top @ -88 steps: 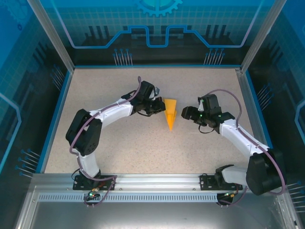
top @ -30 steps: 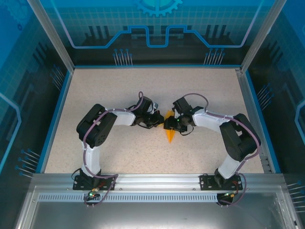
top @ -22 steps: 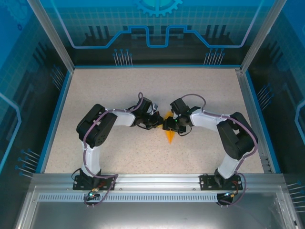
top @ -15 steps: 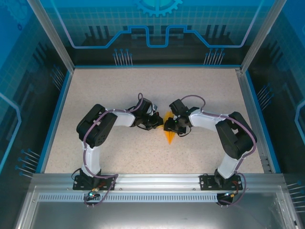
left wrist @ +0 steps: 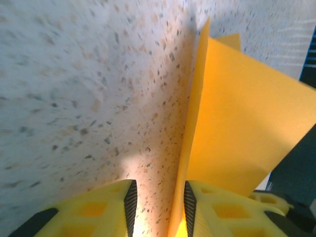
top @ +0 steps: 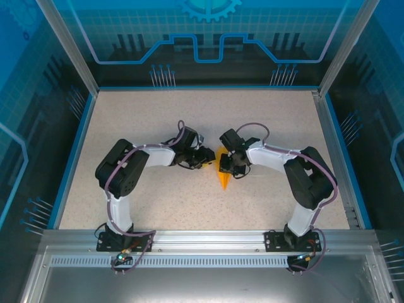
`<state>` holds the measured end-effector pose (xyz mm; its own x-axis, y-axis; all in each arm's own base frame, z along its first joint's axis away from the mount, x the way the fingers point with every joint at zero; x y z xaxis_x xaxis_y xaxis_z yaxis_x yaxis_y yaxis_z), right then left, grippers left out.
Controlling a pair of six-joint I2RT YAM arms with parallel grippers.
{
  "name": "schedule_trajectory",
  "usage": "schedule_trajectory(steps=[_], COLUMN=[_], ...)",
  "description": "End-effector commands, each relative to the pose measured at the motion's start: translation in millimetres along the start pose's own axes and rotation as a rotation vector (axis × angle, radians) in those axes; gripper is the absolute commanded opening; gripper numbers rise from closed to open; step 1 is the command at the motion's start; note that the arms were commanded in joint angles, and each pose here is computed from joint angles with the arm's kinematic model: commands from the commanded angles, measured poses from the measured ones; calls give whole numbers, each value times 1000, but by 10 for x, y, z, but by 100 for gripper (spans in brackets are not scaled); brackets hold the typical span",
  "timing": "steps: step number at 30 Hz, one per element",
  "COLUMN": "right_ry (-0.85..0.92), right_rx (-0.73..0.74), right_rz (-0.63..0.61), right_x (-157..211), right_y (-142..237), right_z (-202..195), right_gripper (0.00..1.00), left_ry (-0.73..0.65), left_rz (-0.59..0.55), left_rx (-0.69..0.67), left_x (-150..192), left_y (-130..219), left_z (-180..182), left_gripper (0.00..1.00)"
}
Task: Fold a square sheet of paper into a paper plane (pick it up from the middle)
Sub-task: Move the paper plane to the center of the table.
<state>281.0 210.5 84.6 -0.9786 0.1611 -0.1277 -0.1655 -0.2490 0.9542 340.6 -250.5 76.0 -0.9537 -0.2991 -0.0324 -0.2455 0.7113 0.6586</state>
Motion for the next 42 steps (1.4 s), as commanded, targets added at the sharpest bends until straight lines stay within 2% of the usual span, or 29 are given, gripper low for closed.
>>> schedule_trajectory(steps=[1,9,16,24,32,42], right_ry=[23,48,53,59,81,182], right_rx=[82,177,204,215,239,232], right_rz=[12,10,22,11,-6,-49], right_x=[42,40,63,59,29,-186], right_y=[-15,-76,-154,-137,-88,-3], right_z=[15,65,85,118,163,378], right_gripper=[22,23,22,20,13,12], left_ry=[10,4,12,52,77,103], left_rz=[-59,-163,-216,-306,-356,-434], left_rx=[-49,-182,-266,-427,-480,-551], left_x=[-58,-132,-133,-147,-162,-179], left_y=[241,591,736,966,1140,1443], left_z=[33,110,181,366,462,593], left_gripper=[37,44,56,83,98,99])
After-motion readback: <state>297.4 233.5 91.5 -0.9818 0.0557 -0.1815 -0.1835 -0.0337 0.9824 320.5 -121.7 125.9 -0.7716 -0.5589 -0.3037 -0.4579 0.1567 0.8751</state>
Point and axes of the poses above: each hand's point on the last joint's axis, 136 mm out from that joint toward the fingers, its own y axis back along the fingers, its own z axis along the line the jaws close on, x = y × z, the point moved 6 cm from there along y, back along the fingers, and after that the axes turned 2 degrees about y, right-handed, at the moved point
